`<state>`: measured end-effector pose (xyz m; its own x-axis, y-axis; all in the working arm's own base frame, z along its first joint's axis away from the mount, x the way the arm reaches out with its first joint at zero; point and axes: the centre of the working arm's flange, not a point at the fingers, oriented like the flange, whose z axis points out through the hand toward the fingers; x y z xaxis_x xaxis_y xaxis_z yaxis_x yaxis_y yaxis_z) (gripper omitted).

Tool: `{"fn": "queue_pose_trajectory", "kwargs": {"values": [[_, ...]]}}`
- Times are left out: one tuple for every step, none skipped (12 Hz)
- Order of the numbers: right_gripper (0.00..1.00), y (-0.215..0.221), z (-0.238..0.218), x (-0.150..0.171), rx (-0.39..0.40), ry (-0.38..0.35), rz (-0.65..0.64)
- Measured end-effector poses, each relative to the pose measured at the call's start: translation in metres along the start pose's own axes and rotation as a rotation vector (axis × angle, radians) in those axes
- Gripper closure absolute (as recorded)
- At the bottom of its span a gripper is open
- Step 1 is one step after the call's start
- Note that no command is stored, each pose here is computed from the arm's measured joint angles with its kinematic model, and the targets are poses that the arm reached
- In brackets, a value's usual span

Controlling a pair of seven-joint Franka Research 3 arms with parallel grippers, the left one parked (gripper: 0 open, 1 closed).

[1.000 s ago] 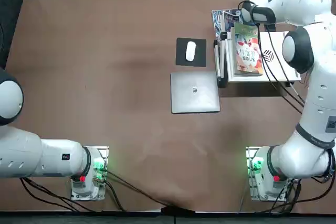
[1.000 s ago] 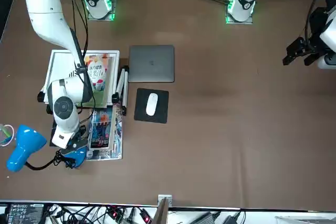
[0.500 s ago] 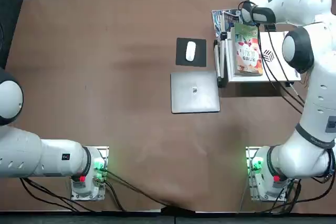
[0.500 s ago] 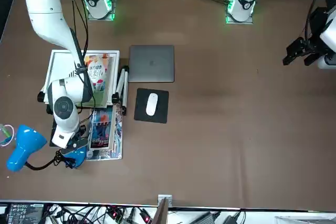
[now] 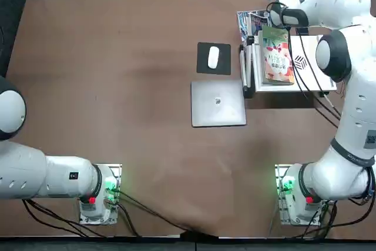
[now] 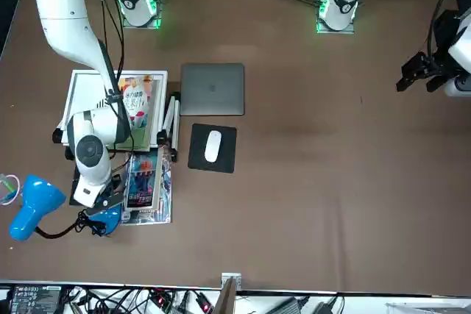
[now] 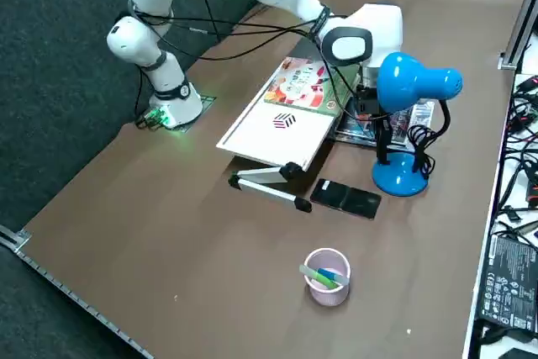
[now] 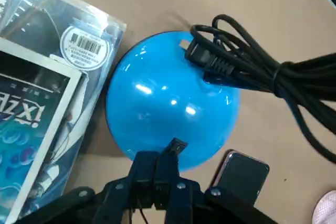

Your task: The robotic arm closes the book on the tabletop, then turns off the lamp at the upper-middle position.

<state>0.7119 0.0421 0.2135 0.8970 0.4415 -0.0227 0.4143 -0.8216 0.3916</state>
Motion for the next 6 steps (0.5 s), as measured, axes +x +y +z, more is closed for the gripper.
{"fn": "queue_pose_trajectory", "kwargs": {"values": [[0.99, 0.0004, 0.0003, -0.0003, 0.0, -0.001, 0.001], [0.99, 0.001, 0.0006, -0.0006, 0.0, -0.001, 0.002], [0.99, 0.0014, 0.0008, -0.0008, 0.0, -0.001, 0.002], [0.99, 0.0014, 0.0007, -0.0008, 0.0, -0.001, 0.002], [0.99, 0.001, 0.0006, -0.0006, 0.0, -0.001, 0.002], [0.99, 0.001, 0.0006, -0.0006, 0.0, -0.001, 0.002]]}}
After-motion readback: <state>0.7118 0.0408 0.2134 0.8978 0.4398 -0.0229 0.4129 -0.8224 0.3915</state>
